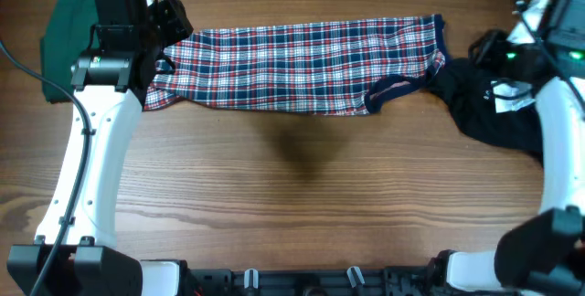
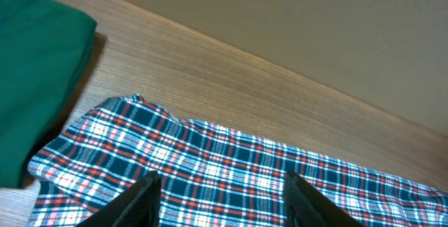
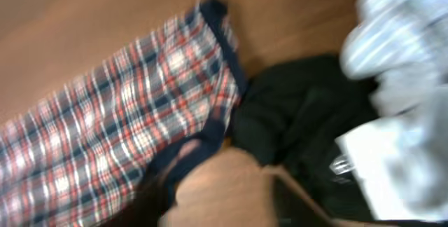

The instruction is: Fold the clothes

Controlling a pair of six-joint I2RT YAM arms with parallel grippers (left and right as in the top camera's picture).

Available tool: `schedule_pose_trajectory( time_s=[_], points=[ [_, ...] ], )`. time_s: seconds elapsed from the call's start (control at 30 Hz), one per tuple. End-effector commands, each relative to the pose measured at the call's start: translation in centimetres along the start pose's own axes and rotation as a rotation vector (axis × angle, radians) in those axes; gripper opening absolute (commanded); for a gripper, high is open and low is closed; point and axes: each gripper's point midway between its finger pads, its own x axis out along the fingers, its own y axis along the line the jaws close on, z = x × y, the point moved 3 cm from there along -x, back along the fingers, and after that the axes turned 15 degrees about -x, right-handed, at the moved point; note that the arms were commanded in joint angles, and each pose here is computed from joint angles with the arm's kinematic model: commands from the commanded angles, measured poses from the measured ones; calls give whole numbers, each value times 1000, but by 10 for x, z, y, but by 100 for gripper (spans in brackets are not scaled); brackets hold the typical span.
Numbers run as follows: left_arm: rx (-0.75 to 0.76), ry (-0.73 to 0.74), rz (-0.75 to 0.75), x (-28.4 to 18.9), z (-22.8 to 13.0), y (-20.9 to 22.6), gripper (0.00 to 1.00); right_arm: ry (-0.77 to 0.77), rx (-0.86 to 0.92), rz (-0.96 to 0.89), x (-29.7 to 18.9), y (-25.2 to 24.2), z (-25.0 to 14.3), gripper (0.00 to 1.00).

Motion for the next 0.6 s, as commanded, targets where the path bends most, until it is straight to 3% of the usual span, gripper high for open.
schedule_pose_trajectory(
  time_s=[0.0, 0.03, 0.23, 0.57],
  points=[
    [-2, -25, -4, -8, 7, -1, 56, 170, 38, -48, 41, -5, -39, 10],
    [-2, -25, -4, -8, 7, -1, 56, 198, 60, -51, 46, -6, -46, 4],
    [-2, -25, -4, -8, 7, -1, 56, 328, 231, -241, 47, -33, -80, 4],
    [-2, -24, -2, -8, 7, -1, 58, 401, 463, -580, 19, -77, -111, 4]
  ],
)
